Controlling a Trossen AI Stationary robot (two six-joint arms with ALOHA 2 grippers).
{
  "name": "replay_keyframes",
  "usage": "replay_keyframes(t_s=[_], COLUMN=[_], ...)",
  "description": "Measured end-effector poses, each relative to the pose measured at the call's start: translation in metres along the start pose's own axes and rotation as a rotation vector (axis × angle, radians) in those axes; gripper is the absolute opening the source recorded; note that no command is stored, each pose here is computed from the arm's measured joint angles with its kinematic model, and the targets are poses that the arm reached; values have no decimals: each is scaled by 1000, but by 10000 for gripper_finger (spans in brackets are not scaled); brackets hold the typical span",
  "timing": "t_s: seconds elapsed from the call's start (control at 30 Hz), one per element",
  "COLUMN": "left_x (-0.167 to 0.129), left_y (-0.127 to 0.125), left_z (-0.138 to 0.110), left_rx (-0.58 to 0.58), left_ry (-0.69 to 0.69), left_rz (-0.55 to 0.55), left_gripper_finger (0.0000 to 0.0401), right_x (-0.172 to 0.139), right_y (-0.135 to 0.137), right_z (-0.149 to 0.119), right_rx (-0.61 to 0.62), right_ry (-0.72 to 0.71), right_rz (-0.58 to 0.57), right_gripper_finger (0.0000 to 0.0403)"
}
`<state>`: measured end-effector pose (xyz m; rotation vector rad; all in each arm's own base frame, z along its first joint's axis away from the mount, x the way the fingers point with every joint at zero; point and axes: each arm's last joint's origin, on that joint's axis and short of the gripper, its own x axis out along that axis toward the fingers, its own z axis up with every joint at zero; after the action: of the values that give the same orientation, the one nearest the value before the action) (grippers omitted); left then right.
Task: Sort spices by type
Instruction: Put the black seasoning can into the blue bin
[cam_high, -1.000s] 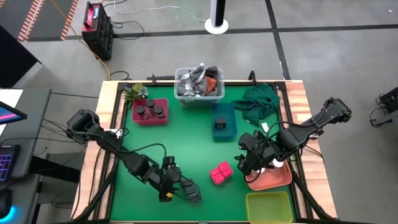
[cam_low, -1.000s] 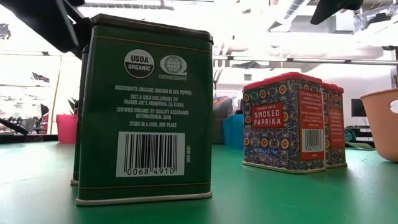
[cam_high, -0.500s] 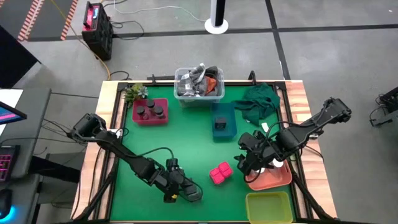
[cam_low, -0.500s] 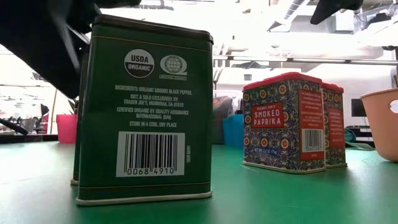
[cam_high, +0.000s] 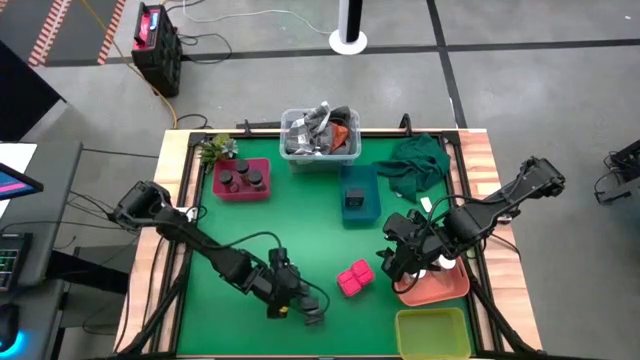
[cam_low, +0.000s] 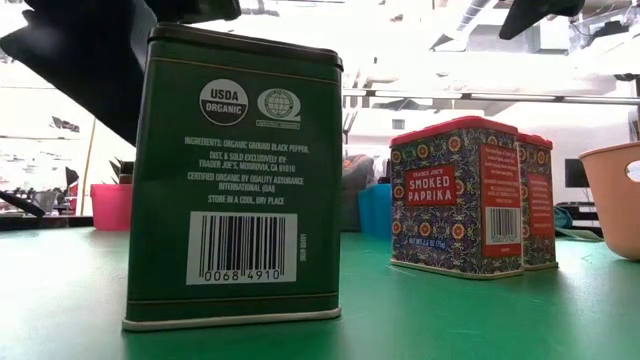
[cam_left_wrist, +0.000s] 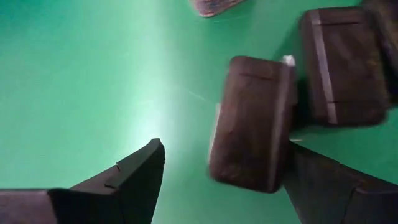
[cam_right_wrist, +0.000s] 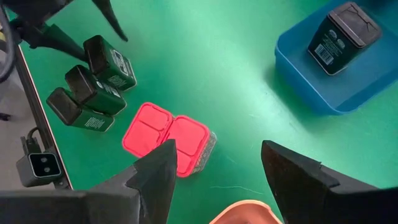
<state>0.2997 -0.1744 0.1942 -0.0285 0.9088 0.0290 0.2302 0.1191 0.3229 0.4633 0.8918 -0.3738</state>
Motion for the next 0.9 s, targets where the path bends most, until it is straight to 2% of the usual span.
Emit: replay_keyframes(t_s=[0.2, 0.43, 0.6, 0.73, 0.9], left_x=[3, 9, 13, 10, -4], left_y=[4, 21, 37, 57, 92], left_z=[11, 18, 21, 28, 48], left_rx=[120, 166, 142, 98, 61], left_ry=[-30, -10, 31, 31, -57], left_rz=[-106, -143, -121, -87, -42], left_gripper_finger=[254, 186, 123, 119, 124], right_x=[0, 0, 0, 0, 0], right_y=[2, 2, 2, -1, -8], right_z=[2, 2, 2, 1, 0], right_rx=[10, 12, 15, 41, 72], right_ry=[-31, -35, -35, -34, -17], right_rz=[8, 10, 8, -25, -81], right_gripper_finger=[260, 260, 260, 260, 260])
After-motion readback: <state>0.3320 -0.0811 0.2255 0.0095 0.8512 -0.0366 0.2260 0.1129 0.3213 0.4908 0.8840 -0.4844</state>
